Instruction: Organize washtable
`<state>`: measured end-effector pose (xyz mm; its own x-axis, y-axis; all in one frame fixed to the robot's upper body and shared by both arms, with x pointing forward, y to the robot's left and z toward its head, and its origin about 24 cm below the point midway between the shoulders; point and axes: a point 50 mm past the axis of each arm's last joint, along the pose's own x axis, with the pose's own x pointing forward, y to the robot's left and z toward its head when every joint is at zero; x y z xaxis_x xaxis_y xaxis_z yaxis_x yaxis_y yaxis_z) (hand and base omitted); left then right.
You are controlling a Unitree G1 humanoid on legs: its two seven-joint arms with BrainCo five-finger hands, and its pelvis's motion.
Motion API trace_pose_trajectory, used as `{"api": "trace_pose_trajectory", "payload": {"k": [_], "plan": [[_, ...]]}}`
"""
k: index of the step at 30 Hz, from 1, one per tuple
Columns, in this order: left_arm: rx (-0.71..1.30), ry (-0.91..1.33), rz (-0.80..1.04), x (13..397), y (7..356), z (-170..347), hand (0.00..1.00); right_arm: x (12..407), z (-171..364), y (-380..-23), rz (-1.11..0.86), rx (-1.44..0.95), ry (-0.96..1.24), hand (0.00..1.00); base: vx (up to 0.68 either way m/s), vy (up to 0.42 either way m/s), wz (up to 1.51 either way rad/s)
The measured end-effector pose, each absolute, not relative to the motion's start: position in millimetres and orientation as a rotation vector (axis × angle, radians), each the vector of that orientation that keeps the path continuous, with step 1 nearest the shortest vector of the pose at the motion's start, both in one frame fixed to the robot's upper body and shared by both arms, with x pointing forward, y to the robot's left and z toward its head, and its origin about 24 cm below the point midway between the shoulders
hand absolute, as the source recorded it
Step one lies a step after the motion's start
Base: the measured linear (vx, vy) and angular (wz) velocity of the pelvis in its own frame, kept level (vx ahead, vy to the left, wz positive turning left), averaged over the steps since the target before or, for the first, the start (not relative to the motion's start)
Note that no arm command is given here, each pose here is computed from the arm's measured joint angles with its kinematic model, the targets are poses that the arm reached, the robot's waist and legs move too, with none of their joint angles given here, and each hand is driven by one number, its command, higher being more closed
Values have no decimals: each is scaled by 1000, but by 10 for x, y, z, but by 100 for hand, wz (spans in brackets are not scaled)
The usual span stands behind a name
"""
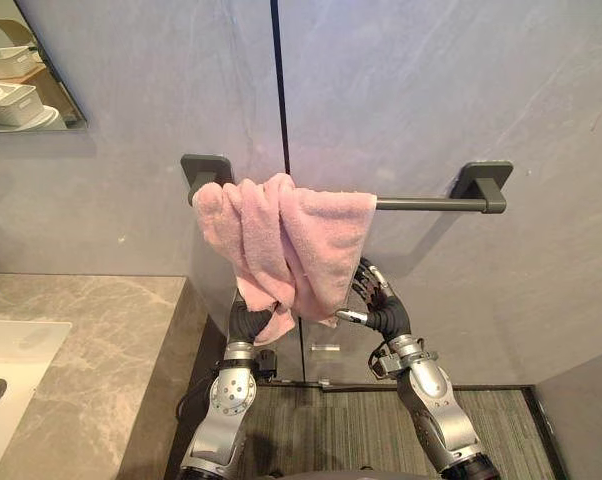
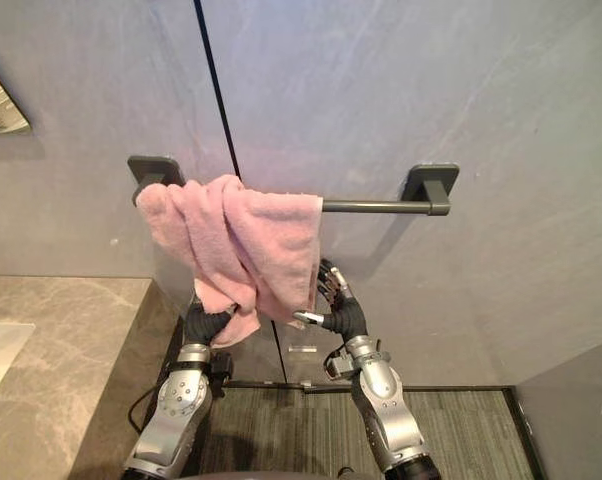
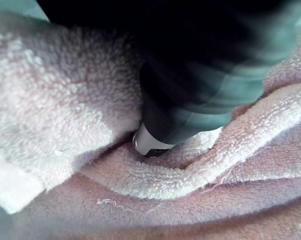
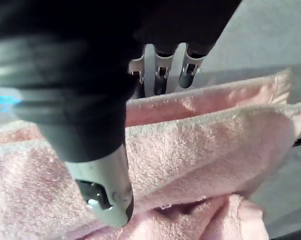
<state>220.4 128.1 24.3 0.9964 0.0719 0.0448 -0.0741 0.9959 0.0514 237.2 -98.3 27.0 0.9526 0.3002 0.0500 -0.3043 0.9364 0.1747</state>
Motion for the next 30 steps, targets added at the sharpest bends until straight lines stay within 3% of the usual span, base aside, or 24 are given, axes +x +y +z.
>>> {"api": "trace_pose_trajectory", "payload": {"k": [6,15,30], "plan": [[47,-39,60,2198,1257,236,100,2406,262,-754,410,170,-8,100,-28,-13,1],[58,-14,56,2184,1280,176,100,2425,277,-766,404,172,-14,100,-1,-1,0],[51,-16,77,2198,1345,184,100,2503,260,-1293,110,213,-28,100,0,0,0]]}}
